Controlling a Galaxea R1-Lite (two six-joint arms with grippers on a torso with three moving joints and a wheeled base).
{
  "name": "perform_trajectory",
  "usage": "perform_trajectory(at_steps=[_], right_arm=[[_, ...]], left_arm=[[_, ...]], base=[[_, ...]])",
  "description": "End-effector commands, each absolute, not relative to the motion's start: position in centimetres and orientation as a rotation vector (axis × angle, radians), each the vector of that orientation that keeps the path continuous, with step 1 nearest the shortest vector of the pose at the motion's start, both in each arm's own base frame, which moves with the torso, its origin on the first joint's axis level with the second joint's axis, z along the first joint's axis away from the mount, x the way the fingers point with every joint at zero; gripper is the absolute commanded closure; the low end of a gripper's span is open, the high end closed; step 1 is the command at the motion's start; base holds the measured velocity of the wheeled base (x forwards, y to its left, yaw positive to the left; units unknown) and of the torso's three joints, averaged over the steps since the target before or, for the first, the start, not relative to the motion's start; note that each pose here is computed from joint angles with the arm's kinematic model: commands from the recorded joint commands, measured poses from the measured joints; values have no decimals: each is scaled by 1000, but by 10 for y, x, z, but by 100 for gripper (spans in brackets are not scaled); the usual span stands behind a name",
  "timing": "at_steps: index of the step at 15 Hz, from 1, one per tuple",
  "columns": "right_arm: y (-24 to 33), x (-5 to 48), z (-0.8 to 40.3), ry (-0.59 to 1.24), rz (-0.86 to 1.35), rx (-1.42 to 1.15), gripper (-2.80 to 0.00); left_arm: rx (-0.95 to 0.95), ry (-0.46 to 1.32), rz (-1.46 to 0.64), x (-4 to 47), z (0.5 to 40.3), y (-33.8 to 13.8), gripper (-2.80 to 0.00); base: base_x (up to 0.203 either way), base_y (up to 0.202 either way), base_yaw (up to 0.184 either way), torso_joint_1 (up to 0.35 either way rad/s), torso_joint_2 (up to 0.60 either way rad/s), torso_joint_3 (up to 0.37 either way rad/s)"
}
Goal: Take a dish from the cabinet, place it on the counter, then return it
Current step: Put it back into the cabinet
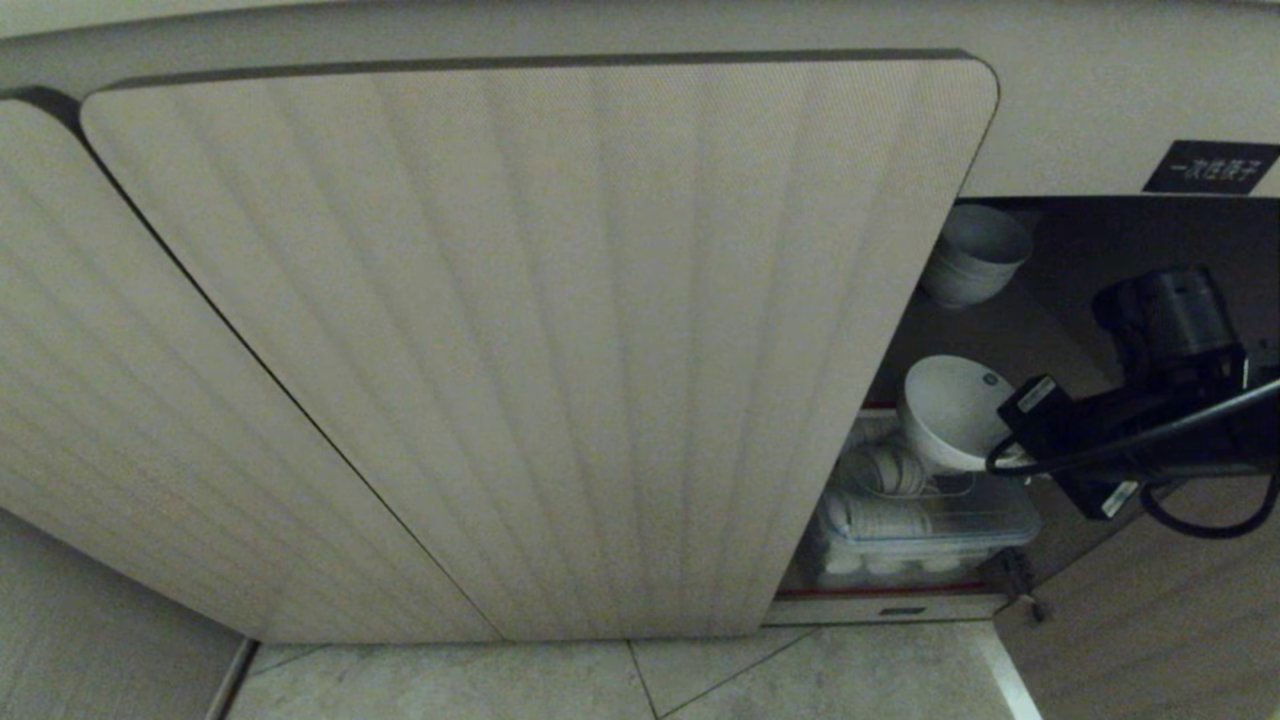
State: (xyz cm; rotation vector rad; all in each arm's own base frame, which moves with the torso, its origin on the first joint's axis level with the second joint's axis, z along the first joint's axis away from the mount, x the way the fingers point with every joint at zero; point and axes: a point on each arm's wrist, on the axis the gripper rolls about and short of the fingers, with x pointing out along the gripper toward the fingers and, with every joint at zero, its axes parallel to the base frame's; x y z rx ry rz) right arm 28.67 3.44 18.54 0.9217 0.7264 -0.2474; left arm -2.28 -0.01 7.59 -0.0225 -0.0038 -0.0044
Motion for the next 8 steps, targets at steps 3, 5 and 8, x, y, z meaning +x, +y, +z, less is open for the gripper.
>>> perform_trajectory(at_steps=[3,5,8], right_arm=[[26,302,190,696,-267,939,0],[22,306,190,697,-274,920,0],[15,312,187,696,-286,904,0]], left_arm=[[-23,-5,-5,-23,76,0,0],[-23,-5,-5,-23,76,0,0],[-23,-5,-5,-23,76,0,0]], base=[[0,0,0,0,0,0],[0,0,0,0,0,0],[0,0,0,0,0,0]])
